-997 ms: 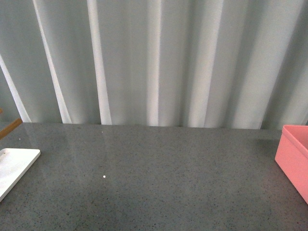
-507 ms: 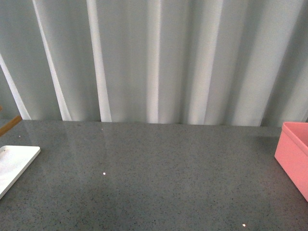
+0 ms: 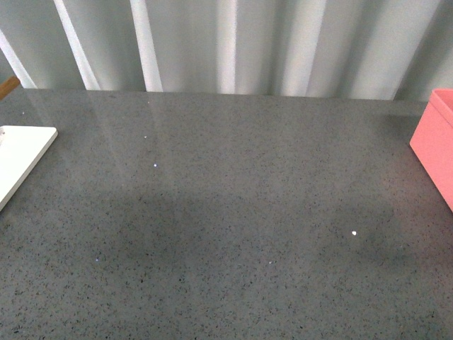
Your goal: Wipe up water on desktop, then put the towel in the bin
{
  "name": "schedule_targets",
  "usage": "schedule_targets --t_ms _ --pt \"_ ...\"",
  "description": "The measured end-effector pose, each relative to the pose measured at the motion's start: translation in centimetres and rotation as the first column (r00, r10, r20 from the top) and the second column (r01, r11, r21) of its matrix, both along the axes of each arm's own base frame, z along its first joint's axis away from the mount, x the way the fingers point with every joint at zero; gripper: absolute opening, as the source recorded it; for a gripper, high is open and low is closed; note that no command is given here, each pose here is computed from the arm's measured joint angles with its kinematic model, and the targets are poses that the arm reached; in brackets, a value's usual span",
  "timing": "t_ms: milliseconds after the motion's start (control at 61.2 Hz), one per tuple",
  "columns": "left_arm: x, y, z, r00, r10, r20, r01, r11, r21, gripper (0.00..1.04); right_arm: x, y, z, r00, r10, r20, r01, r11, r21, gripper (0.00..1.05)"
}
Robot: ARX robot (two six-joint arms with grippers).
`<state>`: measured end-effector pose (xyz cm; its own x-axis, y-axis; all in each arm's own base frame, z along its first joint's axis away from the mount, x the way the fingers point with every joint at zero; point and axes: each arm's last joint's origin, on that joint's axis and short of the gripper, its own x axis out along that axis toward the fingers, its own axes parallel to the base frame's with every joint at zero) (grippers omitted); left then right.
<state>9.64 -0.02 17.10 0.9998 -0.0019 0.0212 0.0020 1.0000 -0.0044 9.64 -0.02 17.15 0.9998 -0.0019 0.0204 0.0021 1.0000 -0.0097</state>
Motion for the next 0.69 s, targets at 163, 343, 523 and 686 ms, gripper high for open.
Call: schedule_targets --t_ms 163,343,523,686 --pt "0.00 0.00 0.00 1.000 0.000 0.000 0.000 1.000 0.000 0.98 0.00 0.00 0.00 1.000 0.000 0.000 0.000 1.000 0.000 0.98" --pt "0.00 0.00 0.00 1.000 0.000 0.000 0.000 1.000 0.000 0.98 0.00 0.00 0.00 1.000 0.000 0.000 0.000 1.000 0.000 0.98" --pt "0.00 0.00 0.00 1.000 0.000 0.000 0.000 1.000 0.000 0.98 0.00 0.00 0.00 1.000 0.000 0.000 0.000 1.000 0.000 0.98" --pt "0.00 0.00 0.00 1.000 0.000 0.000 0.000 1.000 0.000 0.98 0.00 0.00 0.00 1.000 0.000 0.000 0.000 1.000 0.000 0.98"
